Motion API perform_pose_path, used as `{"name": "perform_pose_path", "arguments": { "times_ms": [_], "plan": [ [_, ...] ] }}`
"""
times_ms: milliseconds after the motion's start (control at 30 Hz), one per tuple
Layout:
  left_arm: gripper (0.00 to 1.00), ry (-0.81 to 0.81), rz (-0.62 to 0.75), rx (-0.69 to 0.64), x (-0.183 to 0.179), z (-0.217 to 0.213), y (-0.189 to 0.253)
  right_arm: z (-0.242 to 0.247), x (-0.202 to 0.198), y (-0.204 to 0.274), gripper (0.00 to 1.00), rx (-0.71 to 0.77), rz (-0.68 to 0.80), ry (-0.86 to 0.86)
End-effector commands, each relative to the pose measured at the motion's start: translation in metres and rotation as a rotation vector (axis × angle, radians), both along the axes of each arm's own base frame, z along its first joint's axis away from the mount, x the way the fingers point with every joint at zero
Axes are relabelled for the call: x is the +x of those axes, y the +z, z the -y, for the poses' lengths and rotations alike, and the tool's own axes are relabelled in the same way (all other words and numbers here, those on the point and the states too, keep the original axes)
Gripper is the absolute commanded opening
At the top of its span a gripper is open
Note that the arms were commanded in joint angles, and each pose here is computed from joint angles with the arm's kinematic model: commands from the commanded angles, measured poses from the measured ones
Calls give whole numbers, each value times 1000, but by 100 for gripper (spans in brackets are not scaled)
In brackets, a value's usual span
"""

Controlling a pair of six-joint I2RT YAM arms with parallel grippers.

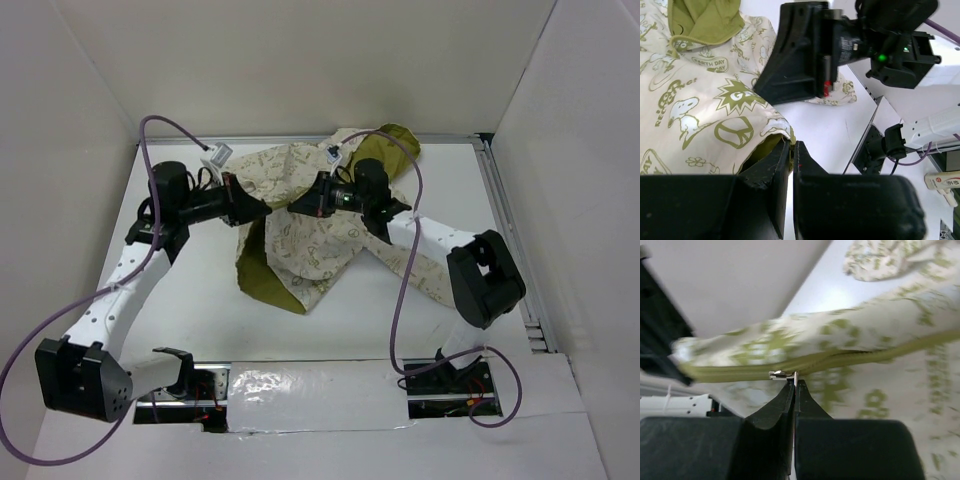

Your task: Zip up the jacket

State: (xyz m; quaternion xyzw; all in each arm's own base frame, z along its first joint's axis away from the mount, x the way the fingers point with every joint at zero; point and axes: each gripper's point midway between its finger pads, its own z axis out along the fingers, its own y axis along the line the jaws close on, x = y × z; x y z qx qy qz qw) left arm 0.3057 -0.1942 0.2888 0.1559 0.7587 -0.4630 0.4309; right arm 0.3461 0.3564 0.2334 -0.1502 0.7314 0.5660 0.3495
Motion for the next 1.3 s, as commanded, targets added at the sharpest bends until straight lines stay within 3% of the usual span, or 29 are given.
{"name": "perform_pose_path", "arguments": {
  "times_ms": [0, 67, 233, 333, 367, 433, 467, 533, 567, 633, 667, 700, 733, 767, 833, 1033, 1233, 1267],
  "plan": [
    [0, -2, 50, -6, -13, -1, 15, 19, 33, -23, 0, -76, -31, -115],
    [0, 5, 59, -7, -17, -3, 19, 22, 40, -28, 0, -126, -14, -145],
    [0, 59, 43, -15, -25, -9, 21, 66, 105, -60, 0, -256, -71, -364],
    [0, 181, -89, -35, -29, -20, 5, 106, 142, -80, 0, -384, -118, -525],
    [0, 216, -123, -37, -30, -23, -2, 112, 163, -60, 0, -382, -78, -570],
    [0, 271, -212, -45, -43, -30, -21, 134, 182, -81, 0, -464, -103, -623],
    [0, 291, -244, -45, -47, -32, -28, 138, 195, -66, 0, -454, -73, -644],
    [0, 368, -336, -46, -62, -41, -47, 157, 209, -91, 0, -543, -117, -681],
    [0, 399, -377, -40, -67, -45, -56, 169, 227, -73, 0, -538, -84, -731],
    [0, 488, -478, -35, -85, -56, -77, 201, 256, -91, 0, -629, -81, -809],
    [0, 548, -547, -22, -92, -63, -90, 213, 274, -66, 0, -630, -35, -865],
    [0, 576, -556, -28, -92, -66, -93, 221, 272, -94, 0, -681, -84, -851],
    [0, 611, -622, -3, -102, -72, -107, 236, 296, -56, 0, -665, -11, -945],
    [0, 631, -644, 4, -107, -75, -115, 257, 311, -75, 0, -706, -24, -980],
    [0, 672, -714, 13, -115, -79, -127, 281, 331, -43, 0, -689, 42, -1074],
    [0, 760, -885, 43, -120, -89, -155, 356, 350, -18, 0, -686, 125, -1271],
    [0, 748, -889, 7, -90, -93, -158, 375, 350, 5, 0, -593, 161, -1183],
    [0, 748, -862, -11, -81, -95, -153, 369, 349, 4, 14, -588, 168, -1149]
  ]
}}
